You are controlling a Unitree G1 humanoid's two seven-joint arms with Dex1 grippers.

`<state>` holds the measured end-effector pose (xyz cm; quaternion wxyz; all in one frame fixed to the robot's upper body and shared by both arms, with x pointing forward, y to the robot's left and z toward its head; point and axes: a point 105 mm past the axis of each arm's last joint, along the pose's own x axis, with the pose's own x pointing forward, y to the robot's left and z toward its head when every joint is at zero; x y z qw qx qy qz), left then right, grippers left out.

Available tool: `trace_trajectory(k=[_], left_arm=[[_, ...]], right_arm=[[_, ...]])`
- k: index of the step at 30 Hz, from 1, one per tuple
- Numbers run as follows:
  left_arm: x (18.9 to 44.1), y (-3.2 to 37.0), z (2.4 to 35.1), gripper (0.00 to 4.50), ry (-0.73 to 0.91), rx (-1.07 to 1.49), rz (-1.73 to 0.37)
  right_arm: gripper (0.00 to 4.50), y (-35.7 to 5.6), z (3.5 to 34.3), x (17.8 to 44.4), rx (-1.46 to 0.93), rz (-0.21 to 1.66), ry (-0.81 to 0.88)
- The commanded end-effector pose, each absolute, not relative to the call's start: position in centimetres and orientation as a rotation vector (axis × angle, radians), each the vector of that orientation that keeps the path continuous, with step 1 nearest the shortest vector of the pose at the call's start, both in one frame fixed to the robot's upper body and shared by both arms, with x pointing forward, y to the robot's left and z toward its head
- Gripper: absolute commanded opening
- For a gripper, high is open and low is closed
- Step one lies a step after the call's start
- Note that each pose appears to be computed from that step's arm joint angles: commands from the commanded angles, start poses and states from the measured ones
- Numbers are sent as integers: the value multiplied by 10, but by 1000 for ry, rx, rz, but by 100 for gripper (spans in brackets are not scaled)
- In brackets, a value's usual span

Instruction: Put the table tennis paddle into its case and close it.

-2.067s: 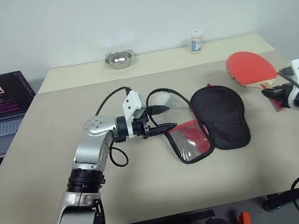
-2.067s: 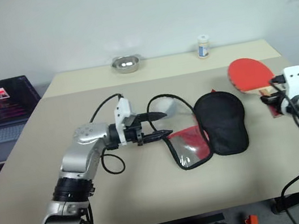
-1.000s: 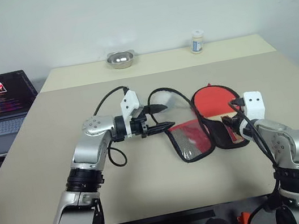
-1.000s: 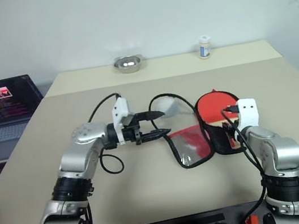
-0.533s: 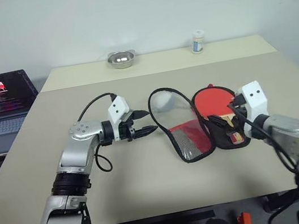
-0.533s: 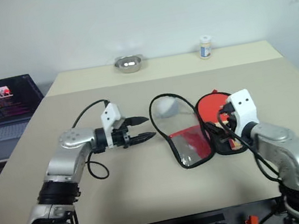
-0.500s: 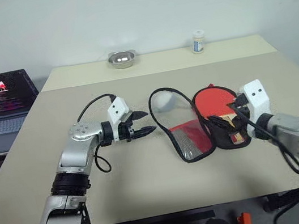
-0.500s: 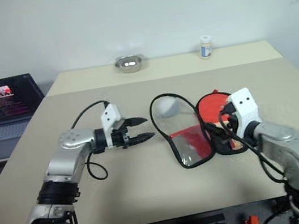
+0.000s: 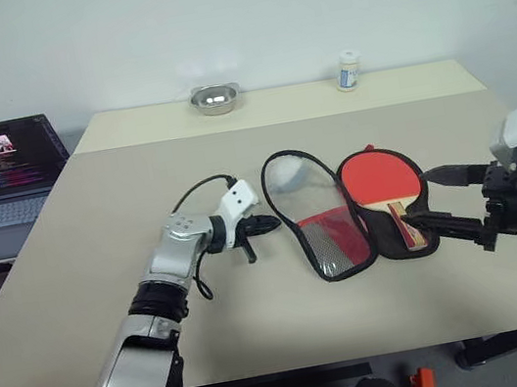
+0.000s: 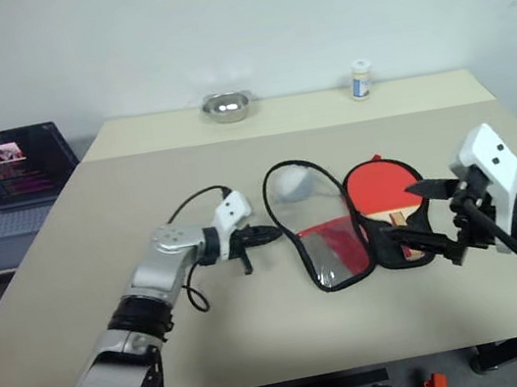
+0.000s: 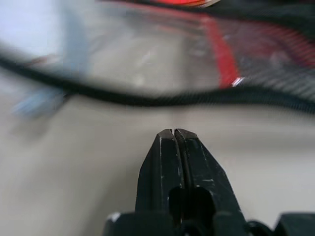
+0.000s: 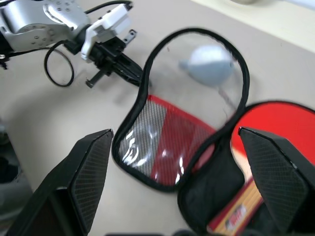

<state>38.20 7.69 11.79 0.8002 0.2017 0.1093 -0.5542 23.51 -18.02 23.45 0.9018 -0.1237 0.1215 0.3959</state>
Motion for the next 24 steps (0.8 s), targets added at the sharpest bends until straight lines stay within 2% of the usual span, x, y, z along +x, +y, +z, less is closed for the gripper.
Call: trace_trajectory(k=[1, 5, 9, 12, 15, 18, 21, 24], left_arm=[[374, 30, 152, 2, 123, 342, -1323], [370, -23, 183, 2, -33, 328, -1400], [376, -61, 189, 2, -91, 334, -1377], [380, -71, 186, 2, -118, 361, -1339], [379, -65, 184, 2, -134, 364, -1349], [378, -44, 184, 2, -161, 340, -1369], [367, -6, 183, 2, -167, 310, -1401], [357, 13, 185, 2, -157, 289, -1382]], right_arm=[[450, -186, 242, 224, -256, 820, 246], [450, -195, 242, 222, -226, 783, 262], [450, -199, 248, 225, -178, 765, 223], [450, -200, 246, 229, -166, 745, 221], [450, -202, 241, 235, -178, 718, 235], [450, -211, 230, 254, -158, 636, 248], [450, -226, 197, 278, -183, 530, 341], [450, -241, 182, 298, -177, 453, 365]])
